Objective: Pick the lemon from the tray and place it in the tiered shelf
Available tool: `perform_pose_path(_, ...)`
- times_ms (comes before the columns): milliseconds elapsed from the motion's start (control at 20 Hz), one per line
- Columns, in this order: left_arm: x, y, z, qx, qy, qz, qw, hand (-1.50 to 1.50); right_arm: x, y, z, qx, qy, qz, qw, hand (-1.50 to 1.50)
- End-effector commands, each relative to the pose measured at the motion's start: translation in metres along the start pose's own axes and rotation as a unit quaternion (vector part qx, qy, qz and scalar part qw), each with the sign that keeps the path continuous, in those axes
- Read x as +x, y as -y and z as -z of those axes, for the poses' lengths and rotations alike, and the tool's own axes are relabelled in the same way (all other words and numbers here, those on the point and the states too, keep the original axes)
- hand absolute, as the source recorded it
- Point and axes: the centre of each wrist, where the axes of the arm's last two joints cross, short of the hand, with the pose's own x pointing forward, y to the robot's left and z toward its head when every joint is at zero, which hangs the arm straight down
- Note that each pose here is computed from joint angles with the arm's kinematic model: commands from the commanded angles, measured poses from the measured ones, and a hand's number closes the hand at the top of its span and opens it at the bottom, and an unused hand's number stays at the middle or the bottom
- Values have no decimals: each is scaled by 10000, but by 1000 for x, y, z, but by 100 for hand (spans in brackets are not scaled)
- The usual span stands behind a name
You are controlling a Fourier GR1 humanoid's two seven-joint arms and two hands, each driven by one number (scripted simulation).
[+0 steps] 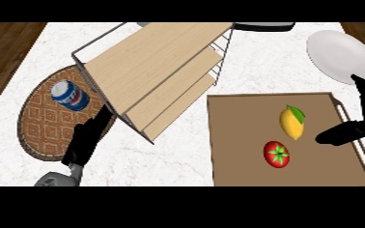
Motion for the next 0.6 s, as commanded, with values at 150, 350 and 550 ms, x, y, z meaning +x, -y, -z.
perform_pose_path(150,8,-3,0,96,-96,30,9999,0,66,-35,-7,635,-450,-366,9963,-150)
perform_pose_path(350,-2,-4,-1,170,-188,-144,9996,0,79,-49,4,777,-815,-479,9925,-150)
perform_pose_path(550,-12,-2,-16,254,-123,-23,9996,0,98,-59,-3,756,-972,-508,9911,-150)
